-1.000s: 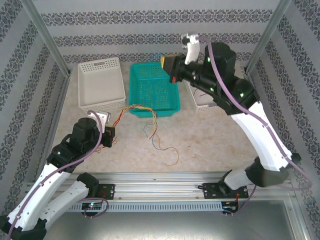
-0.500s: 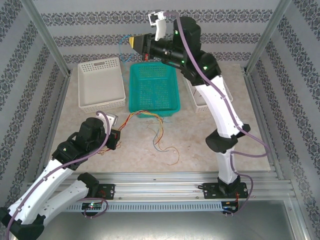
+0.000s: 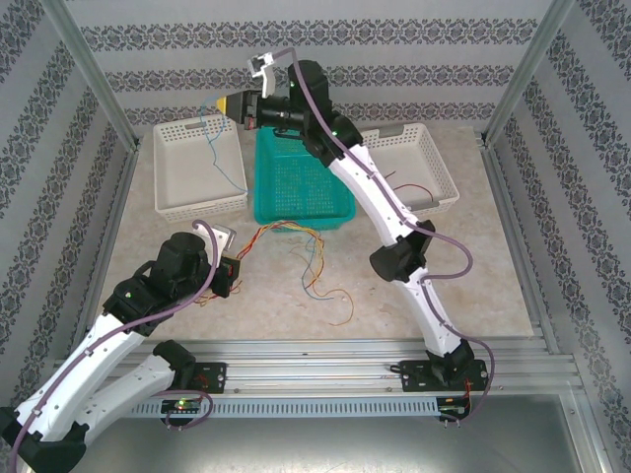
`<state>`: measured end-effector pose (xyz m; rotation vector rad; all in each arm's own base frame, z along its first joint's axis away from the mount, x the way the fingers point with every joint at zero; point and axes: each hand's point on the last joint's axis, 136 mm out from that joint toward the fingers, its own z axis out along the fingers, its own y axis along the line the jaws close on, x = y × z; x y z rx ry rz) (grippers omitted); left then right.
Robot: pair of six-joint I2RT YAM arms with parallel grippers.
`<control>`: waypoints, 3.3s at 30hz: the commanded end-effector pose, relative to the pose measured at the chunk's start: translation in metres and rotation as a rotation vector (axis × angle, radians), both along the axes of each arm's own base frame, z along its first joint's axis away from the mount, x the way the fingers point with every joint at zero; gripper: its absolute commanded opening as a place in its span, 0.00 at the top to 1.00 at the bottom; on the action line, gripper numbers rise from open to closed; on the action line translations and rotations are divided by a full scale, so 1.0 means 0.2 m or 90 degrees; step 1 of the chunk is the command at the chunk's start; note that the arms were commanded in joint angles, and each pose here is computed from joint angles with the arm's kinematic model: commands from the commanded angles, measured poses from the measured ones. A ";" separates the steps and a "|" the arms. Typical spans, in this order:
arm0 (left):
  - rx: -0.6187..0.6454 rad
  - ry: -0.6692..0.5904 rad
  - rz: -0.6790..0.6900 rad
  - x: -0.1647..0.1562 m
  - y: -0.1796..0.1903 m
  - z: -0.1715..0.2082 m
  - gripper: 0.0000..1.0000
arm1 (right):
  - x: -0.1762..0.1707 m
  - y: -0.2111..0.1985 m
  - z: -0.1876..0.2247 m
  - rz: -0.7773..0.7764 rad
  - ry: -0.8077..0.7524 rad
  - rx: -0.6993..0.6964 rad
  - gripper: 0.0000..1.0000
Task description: Untangle the cables
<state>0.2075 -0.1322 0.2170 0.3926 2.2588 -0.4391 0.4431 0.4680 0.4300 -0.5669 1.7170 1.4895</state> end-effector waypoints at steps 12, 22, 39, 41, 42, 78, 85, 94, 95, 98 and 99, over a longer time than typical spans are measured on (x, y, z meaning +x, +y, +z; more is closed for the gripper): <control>-0.011 -0.009 -0.030 -0.03 -0.03 0.02 1.00 | 0.28 0.15 -0.76 0.001 0.139 -0.058 1.00; -0.013 -0.014 -0.030 -0.04 -0.03 0.03 1.00 | 0.27 0.13 -0.96 -0.009 0.176 -0.133 0.70; -0.002 -0.006 -0.025 -0.04 -0.03 0.01 1.00 | -0.10 -0.16 -0.17 -0.036 0.004 -0.173 0.22; -0.005 0.000 -0.023 -0.04 -0.03 0.01 1.00 | -0.18 -0.20 -0.12 -0.047 -0.014 -0.192 0.21; -0.009 0.001 -0.020 -0.04 -0.03 0.01 1.00 | -0.23 -0.22 -0.09 -0.050 -0.026 -0.201 0.21; -0.354 0.041 -0.026 0.06 -0.36 0.17 1.00 | -0.97 -0.48 -0.76 -0.099 0.102 -0.156 0.83; -0.354 0.032 0.010 0.07 -0.31 0.17 1.00 | -0.99 -0.51 -0.79 -0.102 0.100 -0.175 1.00; -0.300 -0.023 0.079 0.07 -0.15 0.24 1.00 | -0.98 -0.74 -0.77 -0.168 0.052 -0.252 1.00; -0.291 -0.027 0.085 0.06 -0.13 0.24 1.00 | -0.98 -0.77 -0.77 -0.174 0.048 -0.258 1.00; -0.256 -0.045 0.102 0.06 -0.07 0.27 1.00 | -0.96 -0.90 -0.76 -0.214 0.044 -0.278 1.00; -0.237 -0.049 0.114 0.06 -0.03 0.28 1.00 | -0.95 -0.97 -0.75 -0.236 0.045 -0.282 1.00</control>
